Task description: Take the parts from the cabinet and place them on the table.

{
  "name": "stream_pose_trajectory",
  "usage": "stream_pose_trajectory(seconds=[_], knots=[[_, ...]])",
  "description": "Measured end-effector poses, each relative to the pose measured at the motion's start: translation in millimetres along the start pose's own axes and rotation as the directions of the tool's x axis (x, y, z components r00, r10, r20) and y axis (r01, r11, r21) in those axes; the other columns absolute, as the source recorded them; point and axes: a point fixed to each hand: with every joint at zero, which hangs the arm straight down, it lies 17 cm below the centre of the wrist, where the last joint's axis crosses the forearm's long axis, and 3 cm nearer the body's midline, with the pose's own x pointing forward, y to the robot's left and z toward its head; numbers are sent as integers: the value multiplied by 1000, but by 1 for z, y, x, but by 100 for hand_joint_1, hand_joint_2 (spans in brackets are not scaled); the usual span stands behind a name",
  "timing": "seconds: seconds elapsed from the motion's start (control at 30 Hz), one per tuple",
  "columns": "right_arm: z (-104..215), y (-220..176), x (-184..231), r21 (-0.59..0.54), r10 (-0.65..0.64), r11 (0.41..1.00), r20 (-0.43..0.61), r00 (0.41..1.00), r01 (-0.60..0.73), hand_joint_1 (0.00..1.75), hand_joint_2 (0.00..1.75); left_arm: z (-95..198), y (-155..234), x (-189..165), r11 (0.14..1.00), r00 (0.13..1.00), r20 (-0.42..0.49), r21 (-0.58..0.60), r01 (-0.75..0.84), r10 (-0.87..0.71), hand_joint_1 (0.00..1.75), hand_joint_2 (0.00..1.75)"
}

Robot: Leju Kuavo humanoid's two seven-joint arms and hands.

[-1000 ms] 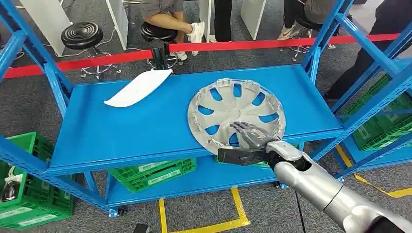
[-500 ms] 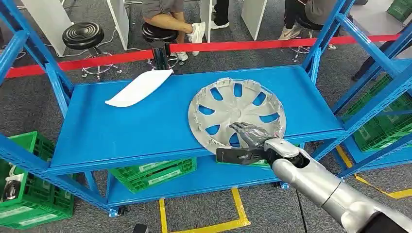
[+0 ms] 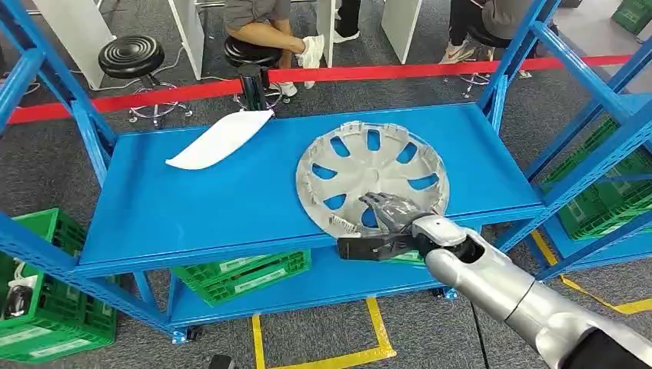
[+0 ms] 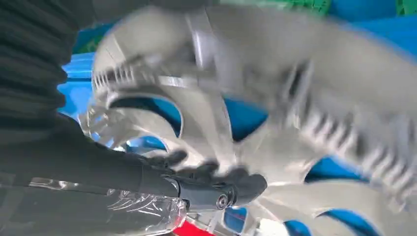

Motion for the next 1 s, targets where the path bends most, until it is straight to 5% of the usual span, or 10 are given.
stream_pose_trajectory(seconds=[1.0], knots=[[-3,8,5,16,-15,1000,20,1000,15,175,175,0,2,2,1000,1000,8,12,-14,14,0,0]])
